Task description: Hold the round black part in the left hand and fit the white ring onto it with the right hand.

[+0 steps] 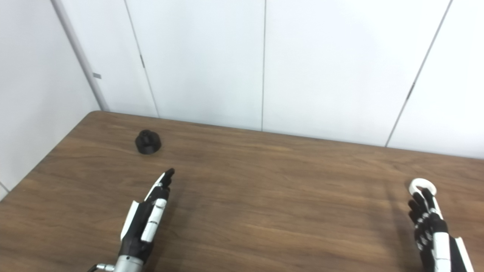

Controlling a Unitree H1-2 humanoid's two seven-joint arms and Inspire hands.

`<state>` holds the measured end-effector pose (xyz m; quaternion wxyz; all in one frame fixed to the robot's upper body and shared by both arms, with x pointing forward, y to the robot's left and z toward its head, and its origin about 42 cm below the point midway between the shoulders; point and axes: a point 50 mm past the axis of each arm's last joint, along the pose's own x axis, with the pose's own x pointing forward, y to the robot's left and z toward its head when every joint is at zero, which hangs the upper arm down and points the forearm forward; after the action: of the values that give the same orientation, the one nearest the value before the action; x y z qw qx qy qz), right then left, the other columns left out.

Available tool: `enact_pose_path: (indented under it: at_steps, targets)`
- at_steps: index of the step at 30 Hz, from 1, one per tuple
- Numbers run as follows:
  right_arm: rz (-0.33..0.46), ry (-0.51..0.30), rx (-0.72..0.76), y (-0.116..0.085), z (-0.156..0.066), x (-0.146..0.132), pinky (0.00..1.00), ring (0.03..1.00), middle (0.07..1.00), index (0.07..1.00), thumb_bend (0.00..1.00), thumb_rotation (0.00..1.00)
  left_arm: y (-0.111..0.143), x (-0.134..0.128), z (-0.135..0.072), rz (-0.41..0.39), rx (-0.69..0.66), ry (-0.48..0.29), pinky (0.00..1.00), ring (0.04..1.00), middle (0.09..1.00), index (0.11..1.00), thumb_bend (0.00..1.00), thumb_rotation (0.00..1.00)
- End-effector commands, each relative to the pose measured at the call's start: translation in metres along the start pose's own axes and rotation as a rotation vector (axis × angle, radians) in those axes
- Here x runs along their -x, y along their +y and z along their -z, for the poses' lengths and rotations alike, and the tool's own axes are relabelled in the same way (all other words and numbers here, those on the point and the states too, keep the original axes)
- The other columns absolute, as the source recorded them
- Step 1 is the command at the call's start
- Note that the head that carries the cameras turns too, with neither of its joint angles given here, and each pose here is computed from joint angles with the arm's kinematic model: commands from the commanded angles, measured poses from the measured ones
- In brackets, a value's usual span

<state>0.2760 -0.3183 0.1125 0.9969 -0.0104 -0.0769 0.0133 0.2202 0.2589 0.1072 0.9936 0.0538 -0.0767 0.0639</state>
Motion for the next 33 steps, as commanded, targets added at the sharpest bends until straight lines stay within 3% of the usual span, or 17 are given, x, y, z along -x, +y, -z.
enact_pose_path:
  at_steps: [1,10,13,15,18,28,33]
  targets:
    - [0.019,0.092,-0.030,0.004,0.031,0.022,1.00,0.969,0.971,0.992,0.52,1.00,-0.011,0.015,0.021,-0.004,0.029,0.067,1.00,1.000,0.996,0.964,0.52,0.92]
    - [0.017,0.091,-0.027,0.004,0.030,0.023,1.00,0.969,0.973,0.994,0.52,1.00,-0.011,0.015,0.020,-0.012,0.034,0.079,1.00,1.000,0.995,0.965,0.51,0.88]
    - [0.017,0.091,-0.027,0.004,0.030,0.025,1.00,0.972,0.976,0.994,0.53,1.00,-0.010,0.016,0.017,-0.029,0.026,0.080,1.00,1.000,0.988,0.964,0.52,0.79]
    - [0.016,0.087,-0.022,0.004,0.030,0.026,1.00,0.969,0.973,0.992,0.52,1.00,-0.006,0.017,0.012,-0.057,0.007,0.061,1.00,0.990,0.976,0.955,0.55,0.61]
    - [0.016,0.087,-0.017,0.004,0.028,0.028,1.00,0.967,0.971,0.992,0.51,1.00,0.003,0.016,0.001,-0.104,-0.010,0.038,0.99,0.984,0.975,0.959,0.60,0.45]
    - [0.008,0.087,-0.016,0.004,0.025,0.034,1.00,0.960,0.970,0.990,0.49,1.00,0.040,-0.006,-0.043,-0.194,-0.178,0.002,1.00,0.971,0.949,0.939,0.73,0.29]
    - [0.000,0.090,-0.016,0.004,0.025,0.036,1.00,0.962,0.969,0.991,0.50,1.00,0.069,-0.029,-0.061,-0.232,-0.256,-0.009,0.97,0.958,0.939,0.922,0.79,0.24]
